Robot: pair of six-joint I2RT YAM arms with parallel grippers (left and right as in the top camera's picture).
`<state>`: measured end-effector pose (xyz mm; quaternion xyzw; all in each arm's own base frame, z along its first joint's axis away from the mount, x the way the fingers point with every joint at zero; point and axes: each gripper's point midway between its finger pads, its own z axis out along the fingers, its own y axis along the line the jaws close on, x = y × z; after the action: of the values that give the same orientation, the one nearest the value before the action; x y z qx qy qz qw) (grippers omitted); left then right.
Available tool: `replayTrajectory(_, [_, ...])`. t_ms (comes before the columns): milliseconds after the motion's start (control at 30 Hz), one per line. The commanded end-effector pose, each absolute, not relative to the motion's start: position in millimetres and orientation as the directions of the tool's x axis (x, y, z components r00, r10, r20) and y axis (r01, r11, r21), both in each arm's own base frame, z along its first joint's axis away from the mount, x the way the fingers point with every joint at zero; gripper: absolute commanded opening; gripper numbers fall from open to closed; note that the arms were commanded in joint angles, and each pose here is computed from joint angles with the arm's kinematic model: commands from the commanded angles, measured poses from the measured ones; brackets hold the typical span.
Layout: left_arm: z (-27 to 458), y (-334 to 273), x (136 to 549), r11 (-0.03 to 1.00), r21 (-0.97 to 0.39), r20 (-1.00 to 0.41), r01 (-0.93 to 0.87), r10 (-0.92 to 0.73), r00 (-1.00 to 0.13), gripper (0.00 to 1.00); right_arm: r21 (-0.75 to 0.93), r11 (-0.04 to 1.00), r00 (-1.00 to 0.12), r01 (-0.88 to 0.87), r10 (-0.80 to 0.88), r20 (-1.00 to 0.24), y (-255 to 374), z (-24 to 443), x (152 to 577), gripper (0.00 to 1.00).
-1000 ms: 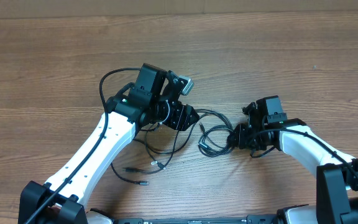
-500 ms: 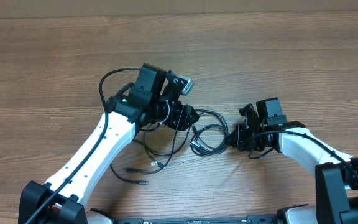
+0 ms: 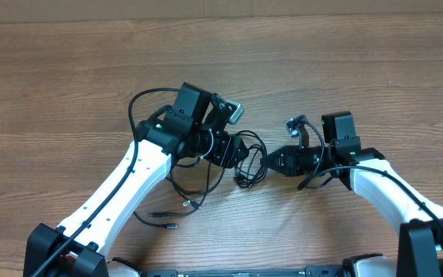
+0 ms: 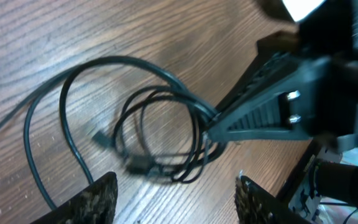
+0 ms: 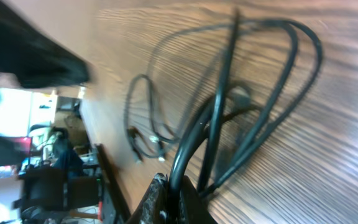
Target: Untangle cables
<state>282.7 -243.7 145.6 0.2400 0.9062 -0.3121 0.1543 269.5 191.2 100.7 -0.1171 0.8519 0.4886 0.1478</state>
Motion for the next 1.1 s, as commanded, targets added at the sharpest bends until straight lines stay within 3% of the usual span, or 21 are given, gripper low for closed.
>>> replayTrajectory(0, [146, -245, 281, 0.685, -0.496, -0.421, 0.533, 0.348, -0.838, 0.61, 0.822, 0.375, -0.895, -0.429, -0.056, -0.442, 202, 140, 272, 0.04])
replayTrajectory(400, [145, -245, 277, 0.681, -0.506, -0.406, 0.529, 0.352, -0.843, 0.61, 0.869, 0.200, -0.887, -0.453, 0.001, -0.462, 214, 188, 283, 0.04])
replayTrajectory(667, [159, -261, 269, 0.570, -0.573, -0.453, 0.588, 0.378, -0.808, 0.61, 0.878, 0.179, -0.890, -0.443, 0.034, -0.456, 215, 202, 291, 0.04])
replayTrajectory(1067, [160, -262, 271, 0.568, -0.571, -0.462, 0.593, 0.375, -0.804, 0.61, 0.902, 0.161, -0.908, -0.400, 0.066, -0.414, 216, 212, 297, 0.04])
